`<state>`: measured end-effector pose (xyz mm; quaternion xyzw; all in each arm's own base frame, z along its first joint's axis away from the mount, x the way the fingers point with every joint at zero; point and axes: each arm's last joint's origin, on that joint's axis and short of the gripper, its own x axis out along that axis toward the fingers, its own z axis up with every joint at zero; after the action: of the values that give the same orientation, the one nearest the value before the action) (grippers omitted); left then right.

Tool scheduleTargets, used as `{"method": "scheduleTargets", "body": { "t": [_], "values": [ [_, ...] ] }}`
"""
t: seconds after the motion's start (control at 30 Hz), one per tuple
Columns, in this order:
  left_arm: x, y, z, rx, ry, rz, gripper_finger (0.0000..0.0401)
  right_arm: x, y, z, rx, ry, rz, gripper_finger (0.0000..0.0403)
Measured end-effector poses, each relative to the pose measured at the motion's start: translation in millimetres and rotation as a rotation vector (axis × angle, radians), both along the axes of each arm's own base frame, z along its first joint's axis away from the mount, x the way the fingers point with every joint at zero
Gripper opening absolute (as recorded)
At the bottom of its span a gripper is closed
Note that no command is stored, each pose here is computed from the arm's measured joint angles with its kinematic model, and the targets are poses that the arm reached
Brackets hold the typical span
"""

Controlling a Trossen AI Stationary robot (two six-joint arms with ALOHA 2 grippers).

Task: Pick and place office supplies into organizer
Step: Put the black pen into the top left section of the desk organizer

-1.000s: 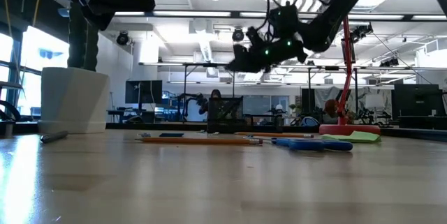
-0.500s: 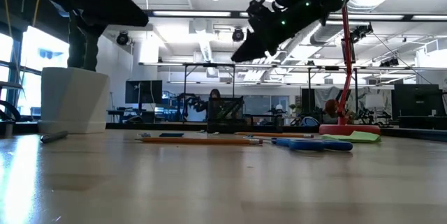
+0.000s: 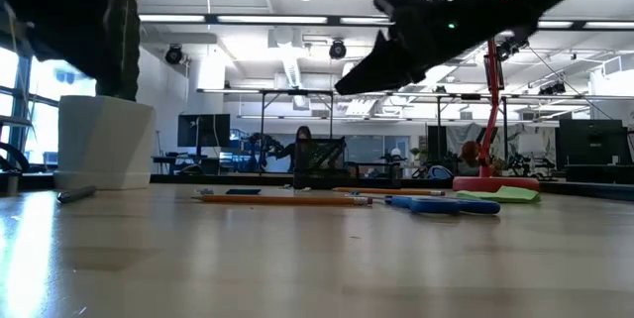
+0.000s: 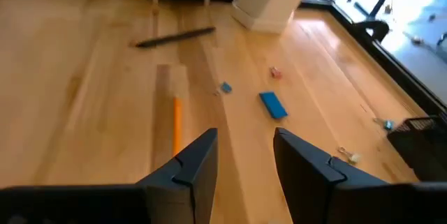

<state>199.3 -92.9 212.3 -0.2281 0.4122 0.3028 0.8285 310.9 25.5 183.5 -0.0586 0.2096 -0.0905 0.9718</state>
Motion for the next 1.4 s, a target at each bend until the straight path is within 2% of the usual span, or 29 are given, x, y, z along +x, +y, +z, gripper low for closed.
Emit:
{"method": "scheduleTargets", "body": {
  "t": [0.1,0.23,0.37,0.5,0.57,0.67,0.8,0.97,1.17,1.4],
  "values": [
    [-10,6,9,-0.085,0.121,0.16,0.0022,-8,11,-9,-0.003,-0.019,0.03,0.0133],
    [-24,15,14,-0.132,0.263,0.369,0.0063,-14,18,-16,-0.006,0.001,0.052,0.0133],
    [-26,24,14,-0.142,0.263,0.529,0.0124,-15,23,-16,-0.02,0.006,0.107,0.0133],
    [-14,31,12,-0.153,0.178,0.593,0.0182,-15,24,-16,-0.051,0.012,0.133,0.0134],
    [-9,35,9,-0.154,0.163,0.621,0.0203,-15,24,-16,-0.063,0.013,0.137,0.0133],
    [-3,41,1,-0.167,0.213,0.679,0.022,-14,24,-15,-0.083,0.013,0.149,0.0134],
    [-1,47,-14,-0.166,0.272,0.737,0.0217,-13,26,-11,-0.099,-0.024,0.194,0.0133],
    [-12,53,-34,-0.122,0.263,0.827,0.0194,-11,26,-7,-0.133,-0.064,0.219,0.0133],
    [-7,60,-55,-0.23,0.15,0.834,0.0161,-9,22,-4,-0.179,-0.087,0.219,0.0133],
    [-10,69,-64,-0.264,0.192,0.857,0.0142,-9,17,-5,-0.174,-0.077,0.221,0.0134]
  ]
}}
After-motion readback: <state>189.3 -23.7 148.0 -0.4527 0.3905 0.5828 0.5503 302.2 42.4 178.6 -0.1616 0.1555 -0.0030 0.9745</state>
